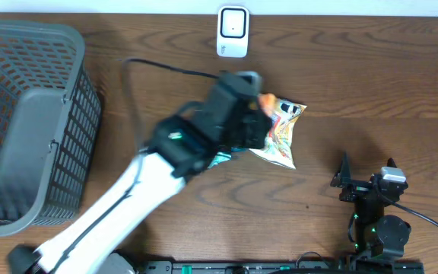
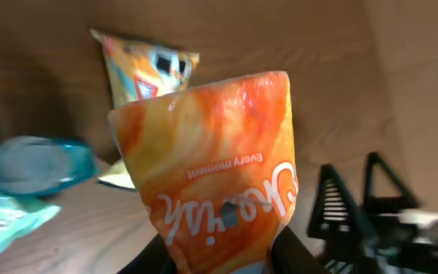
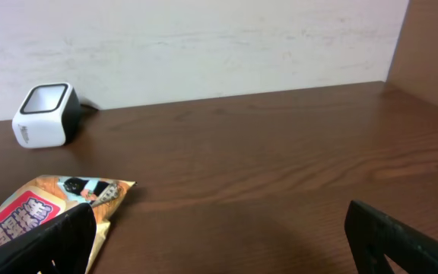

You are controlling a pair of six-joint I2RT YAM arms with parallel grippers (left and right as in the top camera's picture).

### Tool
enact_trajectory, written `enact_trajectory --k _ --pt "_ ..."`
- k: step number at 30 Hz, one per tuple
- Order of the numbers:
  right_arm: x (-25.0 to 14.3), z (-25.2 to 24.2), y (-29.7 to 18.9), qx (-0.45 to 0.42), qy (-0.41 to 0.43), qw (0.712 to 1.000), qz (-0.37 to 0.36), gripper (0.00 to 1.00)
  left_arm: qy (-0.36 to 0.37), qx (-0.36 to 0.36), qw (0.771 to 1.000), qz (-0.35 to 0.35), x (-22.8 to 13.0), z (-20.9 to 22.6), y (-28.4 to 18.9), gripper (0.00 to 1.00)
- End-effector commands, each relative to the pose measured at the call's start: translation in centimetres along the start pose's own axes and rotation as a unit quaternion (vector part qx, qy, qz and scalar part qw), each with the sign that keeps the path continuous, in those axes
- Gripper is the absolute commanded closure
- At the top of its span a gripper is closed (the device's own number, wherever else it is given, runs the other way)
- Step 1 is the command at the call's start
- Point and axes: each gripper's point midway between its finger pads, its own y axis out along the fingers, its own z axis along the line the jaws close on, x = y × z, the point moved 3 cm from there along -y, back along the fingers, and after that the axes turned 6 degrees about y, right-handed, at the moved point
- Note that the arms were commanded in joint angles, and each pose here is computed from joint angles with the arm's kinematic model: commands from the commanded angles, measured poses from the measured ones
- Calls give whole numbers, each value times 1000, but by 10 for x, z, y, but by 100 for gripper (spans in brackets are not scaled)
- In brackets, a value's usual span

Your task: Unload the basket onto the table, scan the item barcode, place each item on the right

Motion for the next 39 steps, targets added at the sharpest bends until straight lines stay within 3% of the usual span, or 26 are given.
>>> enact_trajectory --k 1,7,14,15,17,20,34,39 --pt "0 0 0 0 2 1000 -1 1 -2 31 999 35 -20 -1 50 76" --pt "0 0 0 0 2 1000 -1 1 6 69 991 117 -64 12 117 76" --pt "0 0 0 0 2 1000 -1 1 -29 102 981 164 -92 30 150 69" --pt "0 0 0 0 2 1000 -1 1 -29 102 981 164 -92 30 150 53" --pt "0 0 0 0 2 1000 -1 1 -28 101 981 163 -91 29 150 34" --pt "0 0 0 0 2 1000 -1 1 -27 100 981 163 -92 28 149 21" --pt "0 0 0 0 2 1000 -1 1 -14 101 987 123 -73 15 106 20" --pt "0 0 0 0 2 1000 -1 1 62 83 992 70 -51 -1 67 20"
